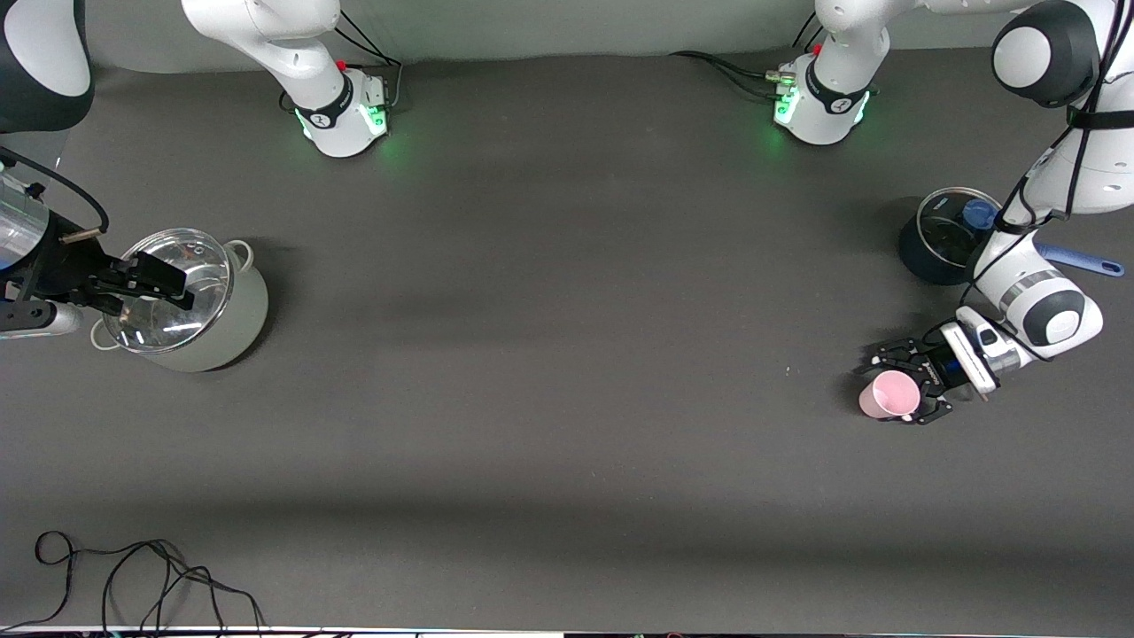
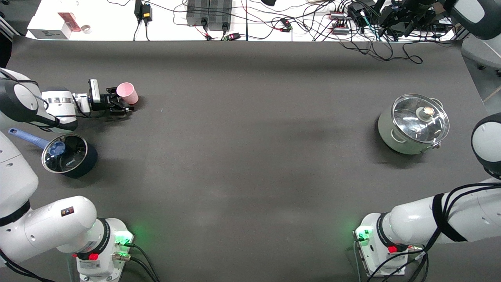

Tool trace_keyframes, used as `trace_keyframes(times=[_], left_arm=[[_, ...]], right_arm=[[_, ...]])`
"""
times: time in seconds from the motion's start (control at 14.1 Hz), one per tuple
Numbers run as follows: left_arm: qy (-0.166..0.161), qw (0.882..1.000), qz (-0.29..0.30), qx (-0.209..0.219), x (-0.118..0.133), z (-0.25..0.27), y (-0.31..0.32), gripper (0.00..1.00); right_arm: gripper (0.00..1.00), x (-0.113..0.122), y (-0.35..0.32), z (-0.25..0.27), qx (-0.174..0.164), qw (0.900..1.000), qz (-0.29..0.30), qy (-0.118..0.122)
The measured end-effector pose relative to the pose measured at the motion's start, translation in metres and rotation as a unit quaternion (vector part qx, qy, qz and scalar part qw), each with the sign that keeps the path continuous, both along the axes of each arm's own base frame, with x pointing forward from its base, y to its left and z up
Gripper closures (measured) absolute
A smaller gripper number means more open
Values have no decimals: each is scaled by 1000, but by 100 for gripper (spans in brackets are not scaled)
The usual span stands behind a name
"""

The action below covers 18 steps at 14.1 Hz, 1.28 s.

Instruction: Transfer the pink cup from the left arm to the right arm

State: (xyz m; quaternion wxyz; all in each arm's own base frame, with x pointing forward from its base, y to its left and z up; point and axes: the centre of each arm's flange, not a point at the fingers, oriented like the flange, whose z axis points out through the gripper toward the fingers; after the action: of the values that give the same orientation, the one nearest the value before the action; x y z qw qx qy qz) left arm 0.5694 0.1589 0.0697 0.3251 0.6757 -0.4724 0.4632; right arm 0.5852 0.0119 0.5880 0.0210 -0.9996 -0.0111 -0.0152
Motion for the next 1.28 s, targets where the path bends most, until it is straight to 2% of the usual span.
trace_keyframes(times=[0.14, 0.21, 0.28, 0.35, 0.85, 1.06, 1.28], left_arm=[[0, 1000, 1, 0, 0, 0, 0, 5], [0, 1000, 3, -1, 0, 0, 0, 15], [-1, 1000, 6, -3, 1, 0, 0, 30], [-1, 1000, 8, -4, 1, 0, -1, 33], [6, 1000, 16, -16, 5, 1, -11, 33], [27, 999, 22, -22, 26, 25, -34, 33], [53, 998, 31, -23, 56, 84, -75, 33]], right_arm=[[0, 0, 0, 0, 0, 1000, 0, 0], [0, 0, 0, 0, 0, 1000, 0, 0], [0, 0, 0, 0, 0, 1000, 0, 0], [0, 0, 0, 0, 0, 1000, 0, 0], [0, 0, 0, 0, 0, 1000, 0, 0], [0, 0, 0, 0, 0, 1000, 0, 0], [0, 0, 0, 0, 0, 1000, -1, 0]])
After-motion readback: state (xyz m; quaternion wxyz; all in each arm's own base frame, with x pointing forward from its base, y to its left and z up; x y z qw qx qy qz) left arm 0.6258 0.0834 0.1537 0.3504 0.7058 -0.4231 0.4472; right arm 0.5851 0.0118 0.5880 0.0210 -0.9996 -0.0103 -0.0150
